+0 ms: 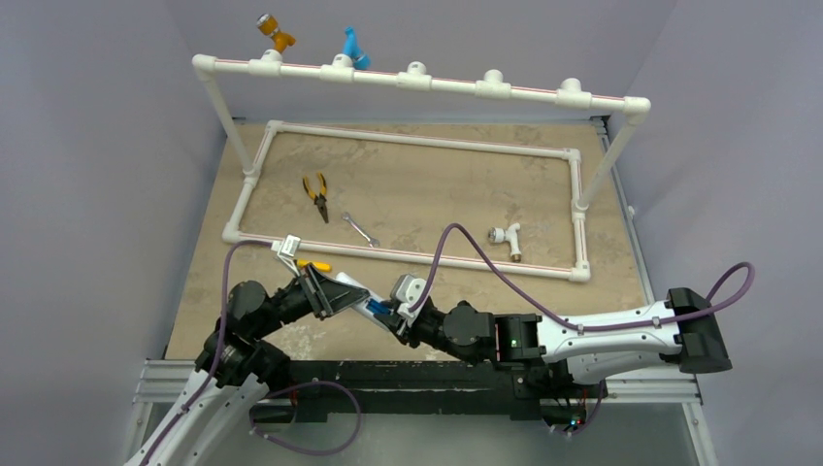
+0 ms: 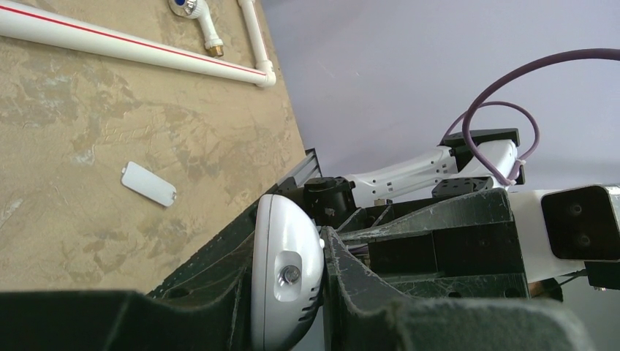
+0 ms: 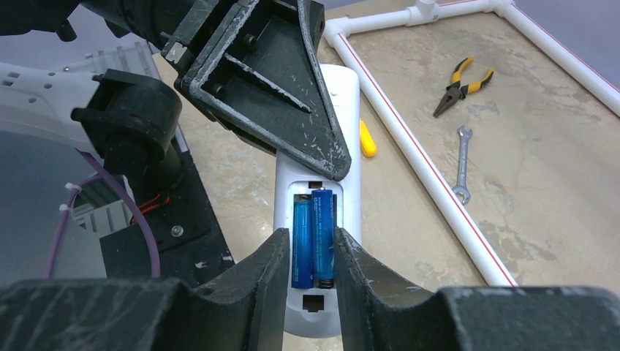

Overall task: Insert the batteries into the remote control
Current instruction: Load the battery into the remote control.

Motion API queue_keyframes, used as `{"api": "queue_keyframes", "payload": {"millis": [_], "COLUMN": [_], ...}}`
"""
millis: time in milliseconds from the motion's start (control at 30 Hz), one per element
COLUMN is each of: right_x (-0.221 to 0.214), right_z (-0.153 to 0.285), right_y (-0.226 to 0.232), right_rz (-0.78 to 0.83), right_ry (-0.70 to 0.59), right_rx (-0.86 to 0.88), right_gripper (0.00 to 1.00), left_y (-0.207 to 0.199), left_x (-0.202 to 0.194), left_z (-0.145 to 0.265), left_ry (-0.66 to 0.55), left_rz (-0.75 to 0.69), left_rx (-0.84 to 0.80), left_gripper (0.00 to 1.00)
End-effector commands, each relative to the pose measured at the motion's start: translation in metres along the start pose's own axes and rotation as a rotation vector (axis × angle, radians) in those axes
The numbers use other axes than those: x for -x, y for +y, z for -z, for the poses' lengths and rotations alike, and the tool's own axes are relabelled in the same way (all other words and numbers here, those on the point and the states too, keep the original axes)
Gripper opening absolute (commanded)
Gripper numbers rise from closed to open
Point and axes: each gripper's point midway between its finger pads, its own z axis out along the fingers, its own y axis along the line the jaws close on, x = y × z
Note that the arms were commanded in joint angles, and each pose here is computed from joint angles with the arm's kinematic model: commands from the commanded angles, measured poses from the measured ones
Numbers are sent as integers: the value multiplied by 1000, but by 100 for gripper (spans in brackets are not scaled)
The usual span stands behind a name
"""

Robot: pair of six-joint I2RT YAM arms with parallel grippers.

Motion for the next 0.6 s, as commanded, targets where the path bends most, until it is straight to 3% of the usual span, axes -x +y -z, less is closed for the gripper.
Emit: {"api": "queue_keyframes", "payload": {"millis": [0, 100, 333, 433, 567], "right_x": [21, 33, 55, 48, 41], "right_z": [1, 8, 43, 65, 96], "right_y": [-5, -4, 14, 29, 40], "right_rz": [3, 10, 180, 297, 505], "right_ry": [-38, -61, -120, -115, -183], "right_rx": [-22, 5, 231, 390, 567], "right_gripper": [28, 31, 51, 58, 59], "left_y": [-15, -11, 1, 6, 11], "left_x": [0, -3, -14, -22, -33], "left_z": [0, 0, 0, -1, -2], "left_ry": [10, 23, 69, 111, 165], "left_rz": [-1, 6, 10, -2, -10], "left_rx": [-70, -59, -41, -47, -65], "left_gripper": [0, 0, 0, 0, 0]}}
